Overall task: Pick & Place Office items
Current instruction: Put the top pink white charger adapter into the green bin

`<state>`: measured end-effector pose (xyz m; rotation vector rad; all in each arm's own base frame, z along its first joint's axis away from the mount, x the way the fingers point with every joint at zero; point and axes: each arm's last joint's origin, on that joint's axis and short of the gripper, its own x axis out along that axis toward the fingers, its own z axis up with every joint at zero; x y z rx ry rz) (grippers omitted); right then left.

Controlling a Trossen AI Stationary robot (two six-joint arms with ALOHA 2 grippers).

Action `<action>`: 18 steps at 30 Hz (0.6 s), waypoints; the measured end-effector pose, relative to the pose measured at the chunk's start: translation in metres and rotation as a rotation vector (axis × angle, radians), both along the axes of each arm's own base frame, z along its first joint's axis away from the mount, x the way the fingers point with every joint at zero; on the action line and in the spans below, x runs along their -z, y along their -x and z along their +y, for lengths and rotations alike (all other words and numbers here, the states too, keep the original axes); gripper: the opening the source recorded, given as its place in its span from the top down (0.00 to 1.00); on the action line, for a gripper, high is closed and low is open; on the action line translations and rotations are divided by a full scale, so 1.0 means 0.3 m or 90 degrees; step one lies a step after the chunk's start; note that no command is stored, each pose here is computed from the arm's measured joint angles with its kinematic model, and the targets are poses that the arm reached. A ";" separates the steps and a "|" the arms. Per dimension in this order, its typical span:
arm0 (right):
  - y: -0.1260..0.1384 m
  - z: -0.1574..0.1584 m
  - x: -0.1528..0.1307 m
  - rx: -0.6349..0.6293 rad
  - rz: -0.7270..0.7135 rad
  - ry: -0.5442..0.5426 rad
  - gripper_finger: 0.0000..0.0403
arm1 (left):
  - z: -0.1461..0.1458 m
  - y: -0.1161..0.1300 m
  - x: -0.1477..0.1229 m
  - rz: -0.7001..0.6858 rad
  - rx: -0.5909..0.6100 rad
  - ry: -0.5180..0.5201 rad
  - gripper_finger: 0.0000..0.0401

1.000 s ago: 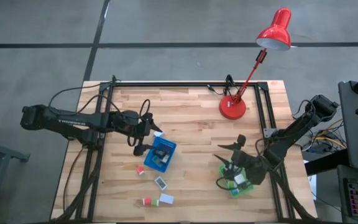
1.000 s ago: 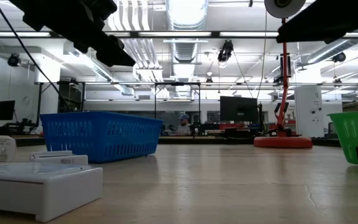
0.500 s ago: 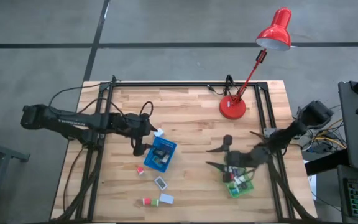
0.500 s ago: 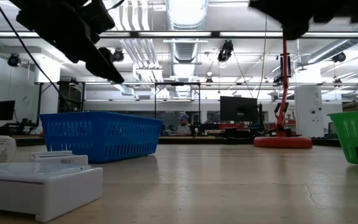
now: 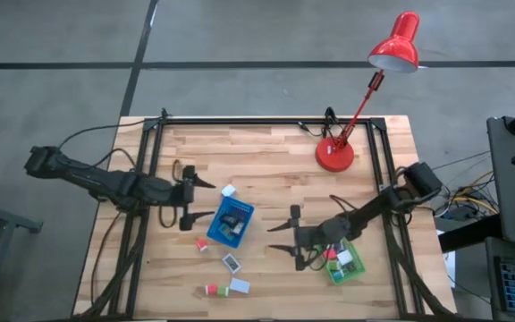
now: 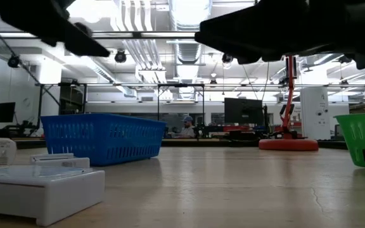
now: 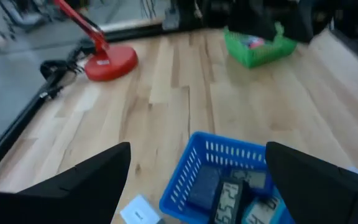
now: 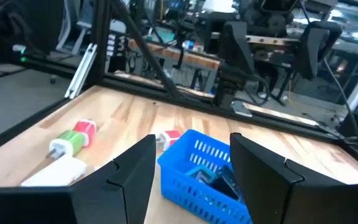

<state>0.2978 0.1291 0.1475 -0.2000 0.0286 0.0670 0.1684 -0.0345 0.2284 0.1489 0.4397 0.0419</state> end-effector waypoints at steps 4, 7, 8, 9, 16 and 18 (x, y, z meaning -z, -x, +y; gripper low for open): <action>0.010 -0.002 -0.022 -0.010 0.000 -0.007 0.50 | 0.002 0.075 0.065 -0.046 0.002 0.029 0.06; 0.020 -0.001 -0.027 -0.016 0.009 -0.005 0.50 | 0.000 0.119 0.103 -0.064 0.018 0.044 0.06; 0.028 -0.003 -0.022 -0.017 0.020 0.000 0.50 | -0.002 0.128 0.115 -0.065 0.026 0.047 0.06; 0.033 -0.003 -0.020 -0.018 0.030 0.001 0.50 | -0.005 0.138 0.127 -0.061 0.037 0.051 0.06; 0.077 -0.022 -0.046 -0.013 0.053 -0.009 0.50 | -0.013 0.177 0.213 0.028 0.044 0.148 0.06; 0.084 -0.026 -0.066 -0.013 0.042 -0.014 0.50 | -0.018 0.181 0.235 0.052 0.069 0.178 0.06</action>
